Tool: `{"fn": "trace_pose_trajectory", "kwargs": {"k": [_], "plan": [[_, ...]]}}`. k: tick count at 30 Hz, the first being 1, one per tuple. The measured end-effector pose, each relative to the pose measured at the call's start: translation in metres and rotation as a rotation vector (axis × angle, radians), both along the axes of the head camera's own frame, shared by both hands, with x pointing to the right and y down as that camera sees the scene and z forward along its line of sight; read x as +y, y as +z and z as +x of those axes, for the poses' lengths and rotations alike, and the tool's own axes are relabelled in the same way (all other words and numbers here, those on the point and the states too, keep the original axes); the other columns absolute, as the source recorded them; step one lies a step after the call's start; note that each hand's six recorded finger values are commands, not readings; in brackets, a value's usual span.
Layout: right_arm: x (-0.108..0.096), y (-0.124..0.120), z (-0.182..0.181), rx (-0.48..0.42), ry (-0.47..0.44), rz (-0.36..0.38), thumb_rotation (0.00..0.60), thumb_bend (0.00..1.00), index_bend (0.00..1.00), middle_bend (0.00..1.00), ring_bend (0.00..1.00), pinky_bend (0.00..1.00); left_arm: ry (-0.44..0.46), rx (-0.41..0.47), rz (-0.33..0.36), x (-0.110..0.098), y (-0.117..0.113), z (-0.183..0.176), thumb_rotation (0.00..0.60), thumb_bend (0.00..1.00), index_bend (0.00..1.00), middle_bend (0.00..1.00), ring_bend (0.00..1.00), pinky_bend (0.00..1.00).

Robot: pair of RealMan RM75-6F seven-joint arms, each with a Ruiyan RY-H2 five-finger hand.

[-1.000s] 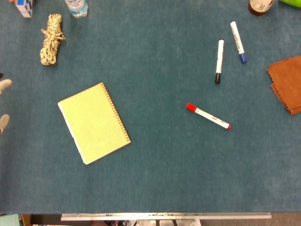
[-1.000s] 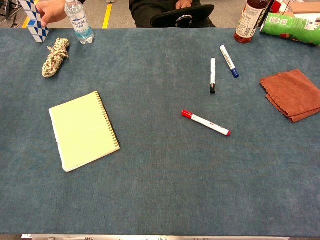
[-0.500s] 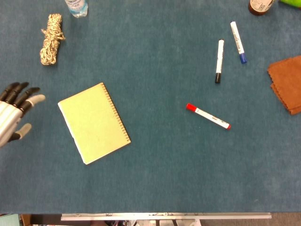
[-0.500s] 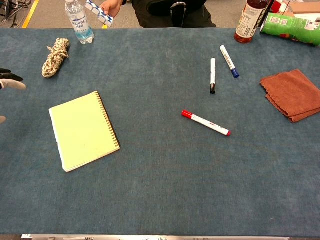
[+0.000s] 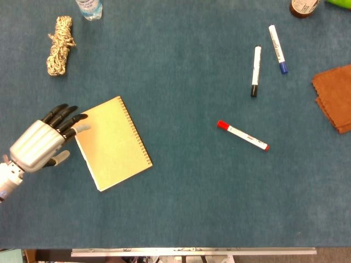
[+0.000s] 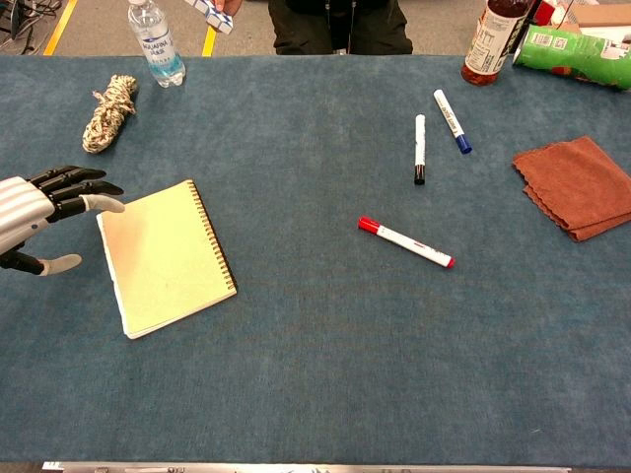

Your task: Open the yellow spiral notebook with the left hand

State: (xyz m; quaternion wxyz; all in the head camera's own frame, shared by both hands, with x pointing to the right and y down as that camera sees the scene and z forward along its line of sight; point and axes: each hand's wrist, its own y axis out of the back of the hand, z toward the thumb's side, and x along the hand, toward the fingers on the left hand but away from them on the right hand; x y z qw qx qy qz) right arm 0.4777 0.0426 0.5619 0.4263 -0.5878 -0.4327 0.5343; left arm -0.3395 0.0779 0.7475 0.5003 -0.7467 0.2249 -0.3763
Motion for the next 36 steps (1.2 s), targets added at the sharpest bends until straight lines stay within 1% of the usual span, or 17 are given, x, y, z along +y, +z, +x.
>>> {"fn": "trace_pose_trajectory", "kwargs": {"k": [8,16,28,36], "plan": [[0.003,0.001,0.003,0.007,0.016,-0.007,0.600,0.18,0.22,0.19,0.15,0.28,-0.008,0.002,-0.010,-0.006,0.015,0.006,0.600,0.25,0.20,0.13,0.02,0.08],[0.003,0.001,0.001,0.010,0.017,-0.006,0.600,0.18,0.22,0.19,0.15,0.28,-0.006,-0.030,-0.012,-0.011,0.026,0.003,0.600,0.25,0.20,0.13,0.02,0.08],[0.003,0.000,0.001,0.011,0.020,-0.004,0.600,0.18,0.22,0.19,0.15,0.28,-0.016,-0.064,-0.018,-0.013,0.036,-0.003,0.600,0.25,0.20,0.13,0.02,0.08],[0.004,0.000,0.002,0.013,0.025,-0.002,0.600,0.18,0.22,0.19,0.15,0.28,-0.018,-0.062,-0.031,-0.013,0.042,0.001,0.600,0.25,0.20,0.13,0.03,0.08]]}}
